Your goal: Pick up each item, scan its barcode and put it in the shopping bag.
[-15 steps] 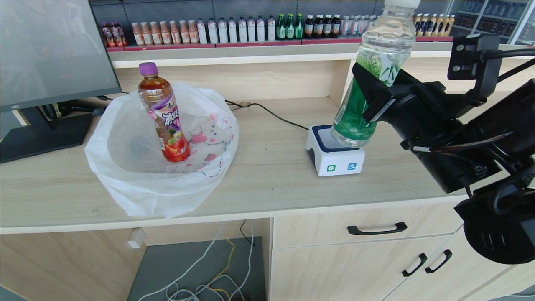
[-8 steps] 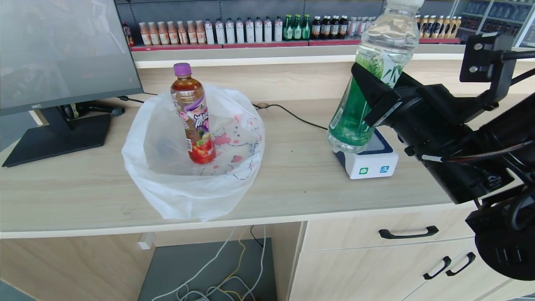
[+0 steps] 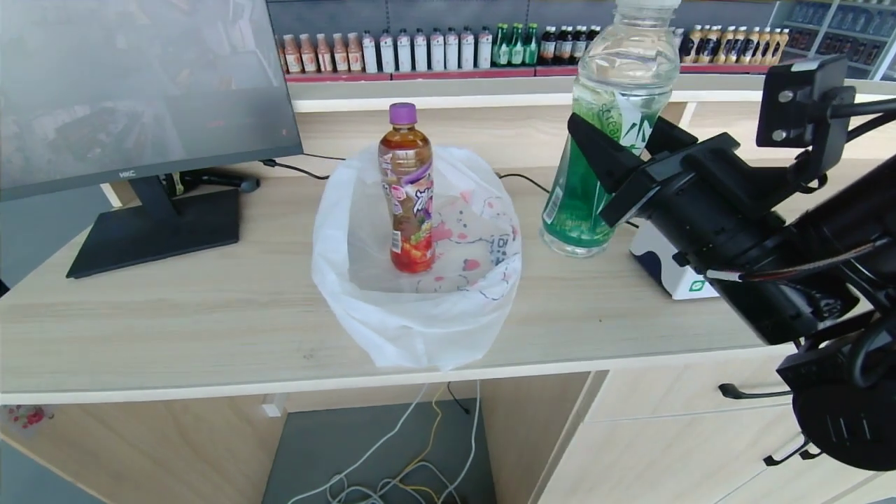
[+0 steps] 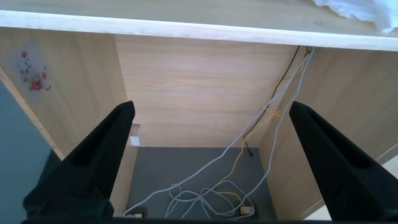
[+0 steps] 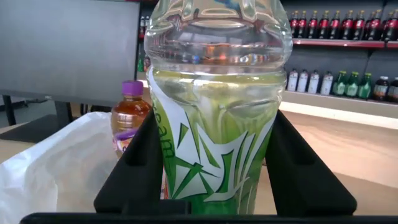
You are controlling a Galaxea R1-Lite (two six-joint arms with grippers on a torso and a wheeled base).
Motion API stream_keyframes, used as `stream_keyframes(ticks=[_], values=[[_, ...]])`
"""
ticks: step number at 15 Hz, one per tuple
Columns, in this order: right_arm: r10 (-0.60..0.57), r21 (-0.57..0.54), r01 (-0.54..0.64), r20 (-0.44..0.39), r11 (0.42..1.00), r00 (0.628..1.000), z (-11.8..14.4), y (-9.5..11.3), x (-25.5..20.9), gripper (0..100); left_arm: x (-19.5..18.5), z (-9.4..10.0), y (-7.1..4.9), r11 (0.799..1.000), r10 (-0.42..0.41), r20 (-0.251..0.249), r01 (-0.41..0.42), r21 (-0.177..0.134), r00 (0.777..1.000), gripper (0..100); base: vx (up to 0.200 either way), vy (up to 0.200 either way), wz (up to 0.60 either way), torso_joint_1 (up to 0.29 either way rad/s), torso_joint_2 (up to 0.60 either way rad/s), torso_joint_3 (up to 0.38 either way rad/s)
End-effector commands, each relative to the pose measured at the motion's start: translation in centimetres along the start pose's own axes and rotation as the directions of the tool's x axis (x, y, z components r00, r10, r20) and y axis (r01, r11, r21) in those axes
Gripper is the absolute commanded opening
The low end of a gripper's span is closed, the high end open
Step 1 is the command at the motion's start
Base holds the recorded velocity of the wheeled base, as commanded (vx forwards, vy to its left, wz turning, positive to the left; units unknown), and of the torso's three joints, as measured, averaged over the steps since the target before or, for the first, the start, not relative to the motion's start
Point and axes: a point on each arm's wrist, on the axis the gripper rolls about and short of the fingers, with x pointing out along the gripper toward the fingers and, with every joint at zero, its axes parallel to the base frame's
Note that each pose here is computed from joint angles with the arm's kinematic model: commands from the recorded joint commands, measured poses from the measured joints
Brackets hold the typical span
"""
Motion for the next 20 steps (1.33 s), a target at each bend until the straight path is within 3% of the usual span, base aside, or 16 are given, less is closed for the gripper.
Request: stream_keyframes(ticks=[1, 4, 12, 16, 20], values=[[0.008, -0.004, -0.009, -0.018, 1.000, 1.000, -0.5, 0.2, -0.1, 0, 0.0, 0.0, 0.0, 1.000, 0.001, 0.000, -0.001, 0.000, 1.000, 100, 0.000, 0.200, 0.00, 0.002, 0.00, 0.002], [0.009, -0.001, -0.009, -0.022, 1.000, 1.000, -0.6, 0.2, -0.3, 0, 0.0, 0.0, 0.0, 1.000, 0.001, 0.000, -0.001, -0.001, 1.000, 100, 0.000, 0.200, 0.00, 0.002, 0.00, 0.002], [-0.008, 0.006, 0.009, -0.073, 1.000, 0.997, -2.2, 0.3, -0.5, 0, 0.0, 0.0, 0.0, 1.000, 0.001, 0.001, -0.001, 0.002, 1.000, 100, 0.000, 0.000, 0.00, 0.000, 0.00, 0.000], [-0.041, 0.002, 0.042, -0.120, 0.999, 0.992, -4.2, 0.0, -0.1, 0, 0.0, 0.0, 0.0, 1.000, 0.001, 0.000, -0.001, 0.002, 1.000, 100, 0.000, 0.000, 0.00, 0.000, 0.00, 0.000], [-0.057, 0.024, 0.060, -0.110, 0.998, 0.992, -5.1, -0.3, 1.1, 0, 0.0, 0.0, 0.0, 1.000, 0.001, 0.001, -0.001, 0.002, 1.000, 100, 0.000, 0.000, 0.00, 0.000, 0.00, 0.000]])
